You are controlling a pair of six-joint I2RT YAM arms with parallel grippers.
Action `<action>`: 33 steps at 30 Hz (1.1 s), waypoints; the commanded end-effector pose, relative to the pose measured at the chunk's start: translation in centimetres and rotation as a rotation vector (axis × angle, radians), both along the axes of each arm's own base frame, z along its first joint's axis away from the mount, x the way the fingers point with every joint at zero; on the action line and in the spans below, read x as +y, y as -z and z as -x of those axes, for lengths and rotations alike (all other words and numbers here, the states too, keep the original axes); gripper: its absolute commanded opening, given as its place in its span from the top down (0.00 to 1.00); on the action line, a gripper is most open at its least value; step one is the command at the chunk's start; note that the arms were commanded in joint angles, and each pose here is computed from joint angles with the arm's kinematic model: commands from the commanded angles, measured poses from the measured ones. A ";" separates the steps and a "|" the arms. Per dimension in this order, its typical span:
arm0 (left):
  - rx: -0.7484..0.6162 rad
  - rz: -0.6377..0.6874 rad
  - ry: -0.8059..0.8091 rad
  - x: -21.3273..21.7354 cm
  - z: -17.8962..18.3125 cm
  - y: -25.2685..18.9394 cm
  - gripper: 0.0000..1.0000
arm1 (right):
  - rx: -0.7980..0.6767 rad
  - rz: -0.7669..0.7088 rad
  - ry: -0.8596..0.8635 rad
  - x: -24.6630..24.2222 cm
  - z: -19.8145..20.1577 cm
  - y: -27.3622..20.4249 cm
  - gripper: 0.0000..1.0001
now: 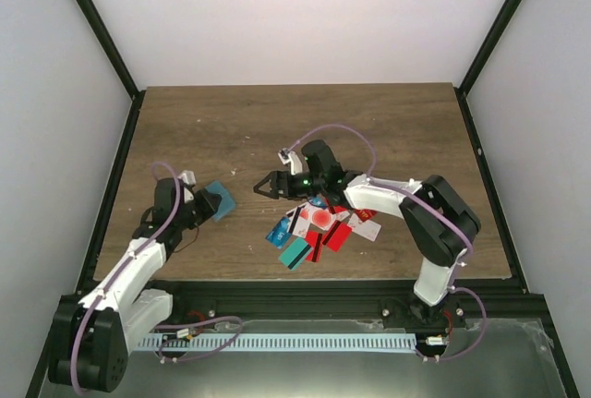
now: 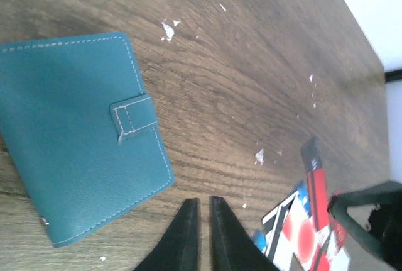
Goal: Put the credit cards into the card holder
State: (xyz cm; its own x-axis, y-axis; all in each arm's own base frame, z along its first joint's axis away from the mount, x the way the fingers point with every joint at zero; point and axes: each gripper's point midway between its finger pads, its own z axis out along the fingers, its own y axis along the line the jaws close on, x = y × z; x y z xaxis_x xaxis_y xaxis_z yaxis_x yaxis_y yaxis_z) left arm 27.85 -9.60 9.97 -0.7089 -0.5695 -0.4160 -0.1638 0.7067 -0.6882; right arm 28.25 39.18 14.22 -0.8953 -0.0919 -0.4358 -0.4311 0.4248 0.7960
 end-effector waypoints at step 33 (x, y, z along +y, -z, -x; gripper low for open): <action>0.281 -0.364 -0.092 5.5 -0.5 7.9 0.86 | 0.397 0.135 -0.136 11.2 -0.7 10.7 0.46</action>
State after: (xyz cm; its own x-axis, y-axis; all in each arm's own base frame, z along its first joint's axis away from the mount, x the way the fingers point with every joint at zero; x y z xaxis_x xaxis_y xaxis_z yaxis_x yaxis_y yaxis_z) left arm 27.94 -3.82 2.14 -0.7741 -0.4933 -0.3968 -0.3990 0.8668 -0.2992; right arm 29.78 50.07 4.76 -0.9661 -0.2370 -0.1023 -0.2099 0.4903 0.8459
